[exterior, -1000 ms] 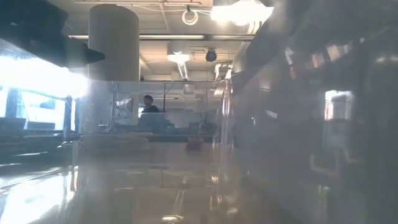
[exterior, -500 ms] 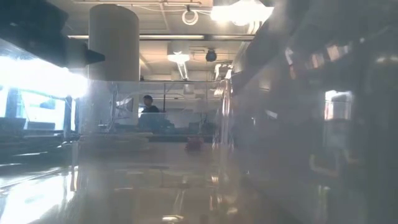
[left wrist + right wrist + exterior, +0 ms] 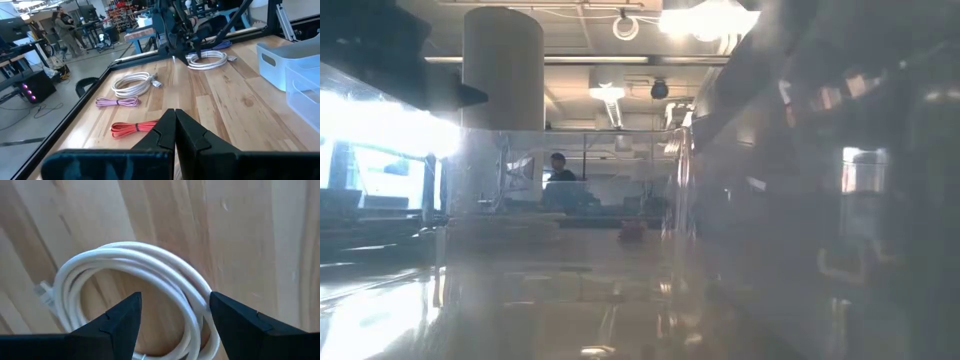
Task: Pick & Place USB Port
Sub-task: Put the bottom right pink HDMI cable into the transparent bin
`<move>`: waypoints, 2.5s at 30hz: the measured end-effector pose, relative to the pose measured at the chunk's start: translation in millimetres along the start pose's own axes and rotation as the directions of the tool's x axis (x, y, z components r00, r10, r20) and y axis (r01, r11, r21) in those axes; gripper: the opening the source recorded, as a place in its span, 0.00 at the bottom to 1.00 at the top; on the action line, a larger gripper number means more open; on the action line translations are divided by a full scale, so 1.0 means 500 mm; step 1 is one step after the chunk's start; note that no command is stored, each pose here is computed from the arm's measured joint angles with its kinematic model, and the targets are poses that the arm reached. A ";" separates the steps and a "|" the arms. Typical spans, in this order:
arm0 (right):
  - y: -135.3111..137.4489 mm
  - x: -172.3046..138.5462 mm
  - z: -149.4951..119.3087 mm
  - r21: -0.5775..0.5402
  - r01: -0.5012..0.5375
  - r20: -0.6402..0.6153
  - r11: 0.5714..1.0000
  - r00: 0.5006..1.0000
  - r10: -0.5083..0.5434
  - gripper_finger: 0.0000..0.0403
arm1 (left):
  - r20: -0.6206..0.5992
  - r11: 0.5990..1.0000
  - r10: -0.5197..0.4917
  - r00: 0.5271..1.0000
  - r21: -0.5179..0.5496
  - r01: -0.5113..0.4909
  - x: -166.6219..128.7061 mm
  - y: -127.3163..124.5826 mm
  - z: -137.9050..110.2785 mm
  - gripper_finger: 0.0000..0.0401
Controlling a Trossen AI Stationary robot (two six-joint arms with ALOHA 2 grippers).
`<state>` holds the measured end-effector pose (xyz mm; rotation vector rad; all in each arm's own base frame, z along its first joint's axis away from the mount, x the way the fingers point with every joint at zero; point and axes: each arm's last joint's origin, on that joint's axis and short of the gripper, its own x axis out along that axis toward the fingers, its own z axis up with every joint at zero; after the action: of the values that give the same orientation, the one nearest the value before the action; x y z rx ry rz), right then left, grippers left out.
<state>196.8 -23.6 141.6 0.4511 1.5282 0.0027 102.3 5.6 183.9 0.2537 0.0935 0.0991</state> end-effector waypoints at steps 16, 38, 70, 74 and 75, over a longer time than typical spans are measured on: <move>-0.023 0.042 0.020 0.070 0.099 -0.075 0.993 0.993 -0.094 0.19 | -0.022 1.000 -0.017 1.000 0.005 0.017 0.000 -0.002 -0.005 0.00; 0.128 -0.142 0.090 0.056 0.268 0.244 0.962 0.931 -0.273 0.07 | 0.413 0.982 -0.029 0.910 -0.160 0.104 -0.016 0.012 0.076 0.00; 0.303 -0.475 0.124 -0.114 0.471 0.863 0.875 0.483 -0.147 0.07 | 0.366 0.992 -0.123 0.922 0.007 0.130 0.016 0.098 0.438 0.52; 0.314 -0.520 0.122 -0.120 0.492 0.911 0.862 0.399 -0.101 0.07 | 0.265 0.988 -0.149 0.953 0.011 0.152 0.059 0.114 0.510 0.52; 0.317 -0.530 0.121 -0.122 0.501 0.922 0.857 0.377 -0.089 0.07 | 0.240 0.987 -0.156 0.958 0.003 0.160 0.072 0.116 0.523 0.52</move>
<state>283.0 30.8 439.5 -0.1989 0.4480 -0.2018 160.2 1.3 447.8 0.2393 -0.1278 -0.0901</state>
